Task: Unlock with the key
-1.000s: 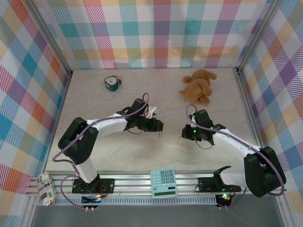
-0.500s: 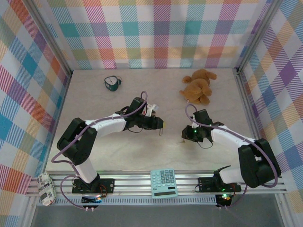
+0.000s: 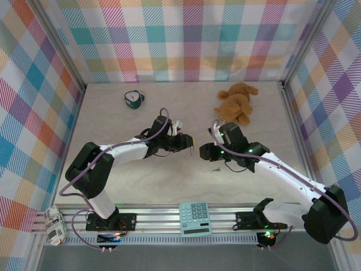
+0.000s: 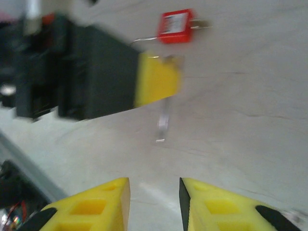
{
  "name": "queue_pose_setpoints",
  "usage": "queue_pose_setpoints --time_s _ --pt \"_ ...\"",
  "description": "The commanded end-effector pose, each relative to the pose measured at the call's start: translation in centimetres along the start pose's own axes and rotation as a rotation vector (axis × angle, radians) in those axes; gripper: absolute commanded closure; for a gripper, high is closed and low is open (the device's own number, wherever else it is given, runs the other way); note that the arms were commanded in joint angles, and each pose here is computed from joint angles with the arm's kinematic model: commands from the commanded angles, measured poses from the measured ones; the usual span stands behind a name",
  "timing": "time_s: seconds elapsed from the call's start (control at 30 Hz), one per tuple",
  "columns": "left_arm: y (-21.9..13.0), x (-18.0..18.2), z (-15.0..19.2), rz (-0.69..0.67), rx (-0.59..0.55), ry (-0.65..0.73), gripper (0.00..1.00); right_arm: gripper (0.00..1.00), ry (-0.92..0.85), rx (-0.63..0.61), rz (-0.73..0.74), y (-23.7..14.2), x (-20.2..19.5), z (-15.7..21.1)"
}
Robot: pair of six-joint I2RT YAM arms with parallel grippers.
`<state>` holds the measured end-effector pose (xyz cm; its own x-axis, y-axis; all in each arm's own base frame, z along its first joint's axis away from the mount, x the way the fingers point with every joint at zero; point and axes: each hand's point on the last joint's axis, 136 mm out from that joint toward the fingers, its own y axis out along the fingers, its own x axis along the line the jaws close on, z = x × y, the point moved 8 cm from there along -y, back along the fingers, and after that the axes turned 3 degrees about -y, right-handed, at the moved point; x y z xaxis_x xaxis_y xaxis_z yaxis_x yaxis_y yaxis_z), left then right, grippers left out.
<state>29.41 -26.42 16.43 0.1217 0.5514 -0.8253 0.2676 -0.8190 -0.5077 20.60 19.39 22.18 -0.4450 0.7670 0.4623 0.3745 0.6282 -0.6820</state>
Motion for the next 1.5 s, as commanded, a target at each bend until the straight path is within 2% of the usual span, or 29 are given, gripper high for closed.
queue_pose_setpoints --time_s 0.0,0.4,0.83,1.0,1.07,1.2,1.27,1.33,1.47 --pt "-1.5 -2.3 -1.3 0.096 -0.084 -0.016 0.69 0.66 -0.028 0.031 0.011 1.6 0.1 0.1" --pt "-2.3 -2.6 -0.6 0.105 -0.071 -0.024 0.69 0.66 -0.070 0.027 0.022 4.1 0.3 -1.6" --pt "-2.2 -2.9 -0.5 0.149 -0.060 -0.028 0.69 0.76 -0.078 0.043 0.015 6.0 0.3 -2.6" --pt "-1.9 -2.7 -0.4 0.171 -0.055 -0.044 0.67 0.98 -0.080 0.019 0.026 5.7 0.5 -3.0" --pt "-2.0 -2.6 -0.3 0.169 -0.059 -0.043 0.60 1.00 -0.082 0.015 0.054 5.5 0.6 -3.0" --pt "-3.1 -2.1 -0.5 0.109 -0.098 -0.024 0.26 1.00 -0.107 0.038 0.162 5.2 0.2 -2.8" --pt "-4.6 -1.0 -1.1 0.036 -0.155 -0.039 0.07 1.00 -0.106 0.071 0.253 5.0 -0.6 -2.4" --pt "-7.2 0.7 -1.8 -0.062 -0.250 -0.085 0.01 1.00 -0.111 0.110 0.382 5.0 -1.8 -2.1" --pt "-13.6 3.9 -1.9 -0.312 -0.466 -0.168 0.00 1.00 -0.214 0.239 0.660 6.2 -3.1 -0.6"
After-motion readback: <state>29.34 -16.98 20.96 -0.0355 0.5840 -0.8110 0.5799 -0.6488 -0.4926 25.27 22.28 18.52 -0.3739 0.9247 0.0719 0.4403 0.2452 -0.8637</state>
